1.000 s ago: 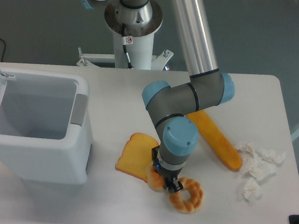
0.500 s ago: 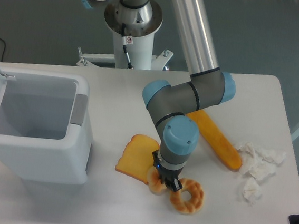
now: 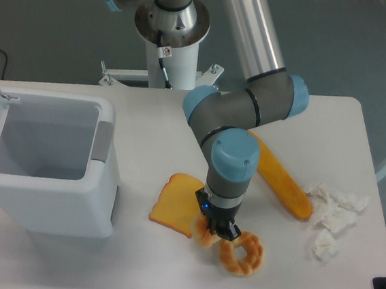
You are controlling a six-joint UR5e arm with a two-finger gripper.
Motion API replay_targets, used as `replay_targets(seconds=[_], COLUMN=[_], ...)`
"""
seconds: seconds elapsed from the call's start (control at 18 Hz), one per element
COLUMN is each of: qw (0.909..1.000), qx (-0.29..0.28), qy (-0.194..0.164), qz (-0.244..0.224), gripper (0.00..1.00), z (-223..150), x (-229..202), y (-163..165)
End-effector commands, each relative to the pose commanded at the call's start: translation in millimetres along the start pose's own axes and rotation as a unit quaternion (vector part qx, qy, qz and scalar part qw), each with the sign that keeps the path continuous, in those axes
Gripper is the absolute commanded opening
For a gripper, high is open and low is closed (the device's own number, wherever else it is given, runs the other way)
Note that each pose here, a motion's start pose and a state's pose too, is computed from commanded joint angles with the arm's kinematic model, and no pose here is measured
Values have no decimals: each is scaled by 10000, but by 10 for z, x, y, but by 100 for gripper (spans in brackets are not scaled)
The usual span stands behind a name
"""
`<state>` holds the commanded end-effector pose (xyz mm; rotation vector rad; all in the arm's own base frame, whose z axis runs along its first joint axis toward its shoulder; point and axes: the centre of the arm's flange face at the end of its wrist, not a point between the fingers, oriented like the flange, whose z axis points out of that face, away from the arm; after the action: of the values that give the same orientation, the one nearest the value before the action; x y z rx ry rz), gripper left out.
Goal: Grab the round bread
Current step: 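Lift the held bun up and carry it toward the baguette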
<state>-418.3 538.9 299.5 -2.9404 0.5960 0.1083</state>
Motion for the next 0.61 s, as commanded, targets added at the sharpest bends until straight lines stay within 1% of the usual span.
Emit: replay_targets(seconds=[0.22,0.33,0.39,0.5,0.61], qw=[9997,9987,9984,9985,9978], qx=[23,-58,-76,-81,-90], qy=[243,502,561,533,664], qz=[-53,-72,-78,-129,15], gripper=[0,0,0,0,0], z=[-624,-706,-822,-1125,-1205], x=[228,286,336,411,373], y=[45,86,100,222,457])
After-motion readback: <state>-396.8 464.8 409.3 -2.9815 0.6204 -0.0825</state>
